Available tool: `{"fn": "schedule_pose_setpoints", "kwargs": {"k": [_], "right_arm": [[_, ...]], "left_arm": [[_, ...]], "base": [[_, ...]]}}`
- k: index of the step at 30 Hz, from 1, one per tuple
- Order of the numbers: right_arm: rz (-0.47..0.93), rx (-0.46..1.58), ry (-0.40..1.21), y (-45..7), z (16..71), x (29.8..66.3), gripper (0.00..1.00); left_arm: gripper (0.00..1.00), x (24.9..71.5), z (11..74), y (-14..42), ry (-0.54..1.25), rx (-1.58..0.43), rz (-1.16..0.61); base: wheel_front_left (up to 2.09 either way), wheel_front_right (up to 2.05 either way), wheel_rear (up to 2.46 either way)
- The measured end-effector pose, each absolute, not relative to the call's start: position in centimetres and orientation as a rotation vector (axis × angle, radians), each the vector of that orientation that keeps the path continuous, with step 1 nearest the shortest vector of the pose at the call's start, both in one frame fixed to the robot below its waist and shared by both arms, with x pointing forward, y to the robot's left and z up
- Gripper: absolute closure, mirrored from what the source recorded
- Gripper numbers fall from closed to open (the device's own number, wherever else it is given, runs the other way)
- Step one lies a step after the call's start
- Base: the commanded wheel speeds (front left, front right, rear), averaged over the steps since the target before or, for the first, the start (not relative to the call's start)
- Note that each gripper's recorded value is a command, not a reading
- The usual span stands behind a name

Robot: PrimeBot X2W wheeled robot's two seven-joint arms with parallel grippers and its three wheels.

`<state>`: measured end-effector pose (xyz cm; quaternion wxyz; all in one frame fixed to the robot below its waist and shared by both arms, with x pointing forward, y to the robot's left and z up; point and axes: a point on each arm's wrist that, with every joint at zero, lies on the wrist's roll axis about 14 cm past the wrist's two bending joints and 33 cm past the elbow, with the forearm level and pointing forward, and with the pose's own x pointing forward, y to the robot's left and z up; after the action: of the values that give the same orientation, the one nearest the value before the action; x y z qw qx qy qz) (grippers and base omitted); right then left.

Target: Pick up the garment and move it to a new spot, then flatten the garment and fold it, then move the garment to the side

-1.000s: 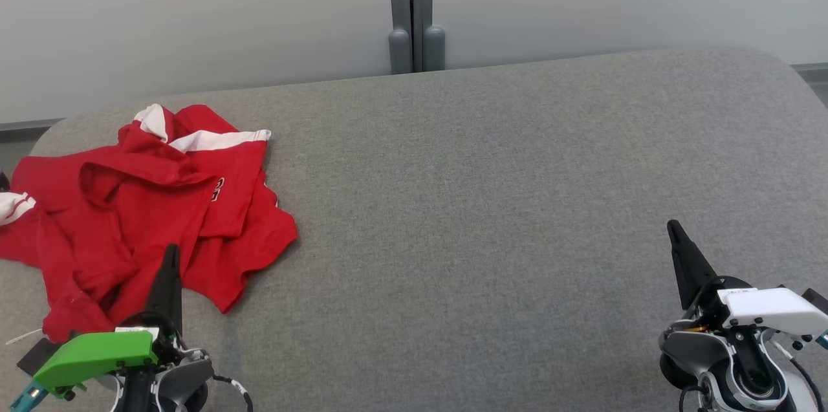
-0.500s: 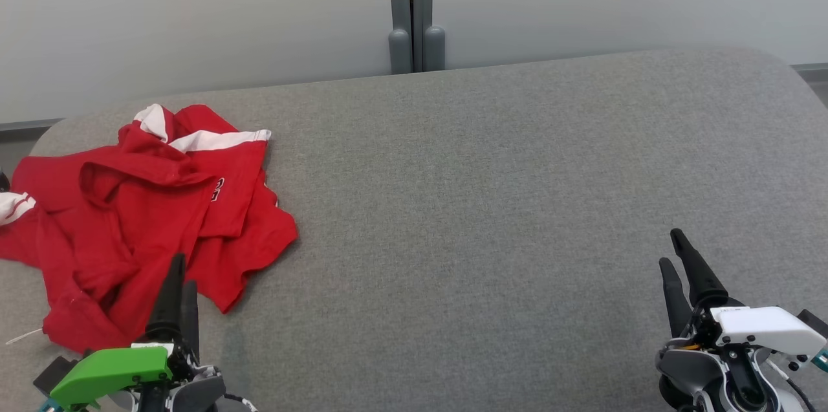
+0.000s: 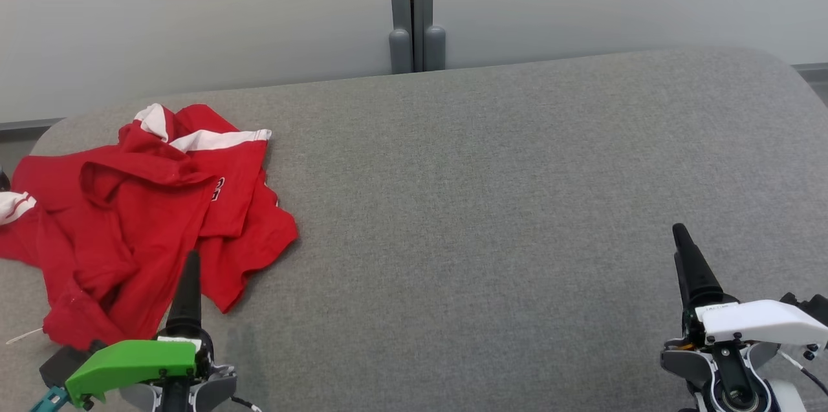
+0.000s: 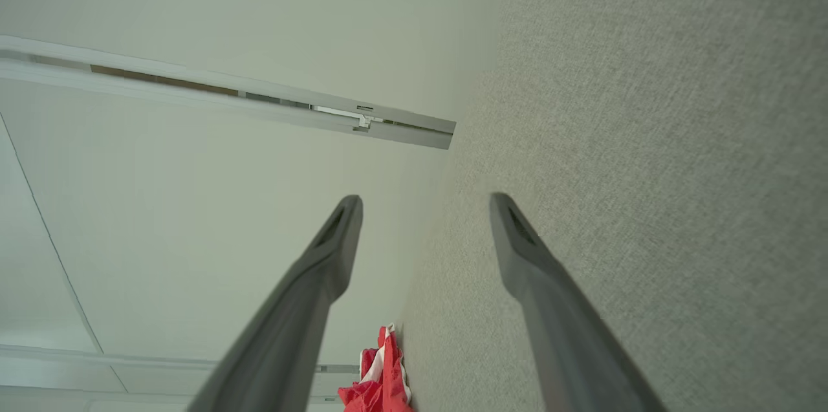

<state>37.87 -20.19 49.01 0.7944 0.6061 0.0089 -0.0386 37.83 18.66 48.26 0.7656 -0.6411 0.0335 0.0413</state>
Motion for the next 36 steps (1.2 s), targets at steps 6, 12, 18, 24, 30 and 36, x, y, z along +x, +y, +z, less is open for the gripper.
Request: {"fn": "schedule_pose_setpoints", "kwargs": {"k": [6,12,18,24,30,36], "right_arm": [[-0.063,1.154,0.012,-19.8,49.7,38.0,0.0],[-0.024,0.995,0.005,-19.3,50.5,38.1,0.0],[0.002,0.854,-0.007,-19.1,51.2,38.2,0.0],[0.011,0.731,-0.023,-19.2,51.6,38.2,0.0],[0.015,0.606,-0.032,-19.2,51.7,38.3,0.0],[0.025,0.502,-0.039,-19.0,51.8,38.2,0.0]], "left_arm": [[0.0,37.8,48.1,18.4,0.086,-1.262,0.098],[0.0,37.6,47.7,18.2,0.103,-1.134,0.109],[0.0,37.5,47.7,18.2,0.106,-0.985,0.113],[0.0,37.3,47.6,18.4,0.109,-0.846,0.117],[0.0,37.3,47.8,18.5,0.097,-0.721,0.117],[0.0,37.2,48.0,18.5,0.085,-0.623,0.113]], "base": [[0.0,0.0,0.0],[0.0,0.0,0.0],[0.0,0.0,0.0],[0.0,0.0,0.0],[0.0,0.0,0.0],[0.0,0.0,0.0]]}}
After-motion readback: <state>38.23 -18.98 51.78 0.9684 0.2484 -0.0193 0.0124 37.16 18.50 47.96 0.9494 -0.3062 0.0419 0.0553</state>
